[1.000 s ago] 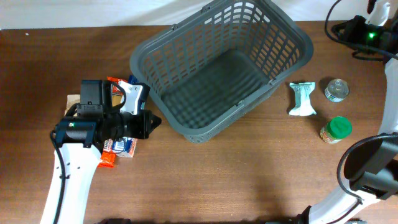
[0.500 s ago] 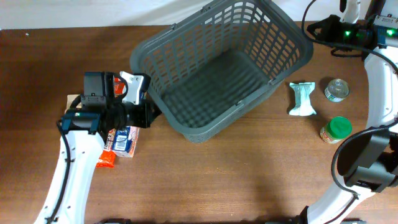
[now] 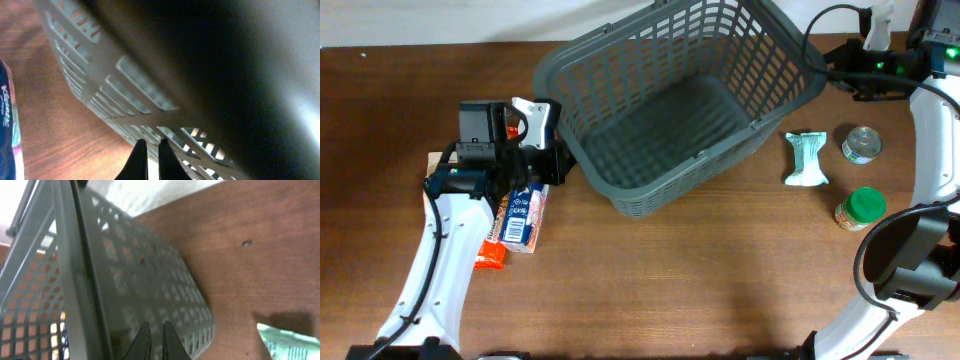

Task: Pack container

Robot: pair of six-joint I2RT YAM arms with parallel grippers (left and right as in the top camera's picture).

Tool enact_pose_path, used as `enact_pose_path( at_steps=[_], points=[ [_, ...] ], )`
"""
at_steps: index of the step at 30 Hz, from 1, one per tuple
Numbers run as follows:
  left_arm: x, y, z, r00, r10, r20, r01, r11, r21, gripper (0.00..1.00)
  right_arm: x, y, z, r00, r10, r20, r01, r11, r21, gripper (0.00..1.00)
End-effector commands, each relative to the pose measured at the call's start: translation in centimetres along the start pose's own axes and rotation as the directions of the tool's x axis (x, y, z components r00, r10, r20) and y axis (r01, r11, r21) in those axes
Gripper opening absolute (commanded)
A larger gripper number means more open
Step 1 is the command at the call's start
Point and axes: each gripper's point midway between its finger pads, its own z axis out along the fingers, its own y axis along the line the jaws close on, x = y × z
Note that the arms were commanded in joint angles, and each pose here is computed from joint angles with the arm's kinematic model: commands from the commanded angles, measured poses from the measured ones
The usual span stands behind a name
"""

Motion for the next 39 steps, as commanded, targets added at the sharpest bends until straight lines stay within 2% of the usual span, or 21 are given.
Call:
enact_pose_path(
  at_steps=[1,6,11,18,26,29,31,32,34,36,39],
  points=[
    [-0.3,0.2,0.4,0.999,-0.04,0.015,0.04,0.999,0.006,0.02,0.6,1.5,0.2,0.997,-0.074,-0.026,0.071,0.995,-0.076,0.04],
    [-1.7,0.2,0.2,0.997,-0.048,0.068,0.047,0.999,0.009,0.02,1.6,1.9,0.1,0.994,-0.095,-0.059,0.089,0.991,-0.104,0.04],
    [-1.8,0.2,0.2,0.996,-0.058,0.071,0.057,0.998,0.011,0.02,1.2,2.3,-0.3,0.99,-0.136,-0.036,0.132,0.986,-0.106,0.04],
    [0.6,2.5,-0.5,0.986,-0.165,-0.001,0.165,0.984,-0.068,0.02,-1.9,1.8,-2.3,0.988,-0.132,0.081,0.139,0.987,-0.082,0.04],
    [-0.4,6.2,-4.0,0.962,-0.269,0.054,0.274,0.952,-0.137,0.03,-6.0,6.4,-7.4,0.947,-0.232,0.222,0.251,0.966,-0.063,0.04],
    [-0.8,7.1,-5.1,0.959,-0.275,0.072,0.283,0.945,-0.164,0.09,-6.1,7.9,-9.1,0.943,-0.246,0.226,0.256,0.966,-0.019,0.04],
    [-0.5,8.1,-5.7,0.954,-0.29,0.077,0.3,0.93,-0.212,0.13,-5.9,8.0,-9.8,0.947,-0.245,0.21,0.236,0.969,0.068,0.04],
    [-0.3,8.6,-6.0,0.952,-0.297,0.075,0.307,0.921,-0.239,0.18,-5.7,7.7,-10.0,0.948,-0.25,0.197,0.23,0.966,0.118,0.05],
    [0.6,9.8,-6.4,0.947,-0.315,0.068,0.321,0.896,-0.307,0.28,-5.0,7.2,-10.2,0.949,-0.274,0.159,0.237,0.946,0.22,0.15],
    [1.3,10.8,-6.8,0.943,-0.327,0.06,0.325,0.866,-0.379,0.37,-4.1,7.2,-9.6,0.941,-0.323,0.1,0.286,0.918,0.275,0.34],
    [2.0,12.1,-7.5,0.941,-0.333,0.06,0.322,0.826,-0.462,0.58,-2.9,8.3,-8.1,0.912,-0.408,0.03,0.385,0.881,0.277,0.57]
  ],
)
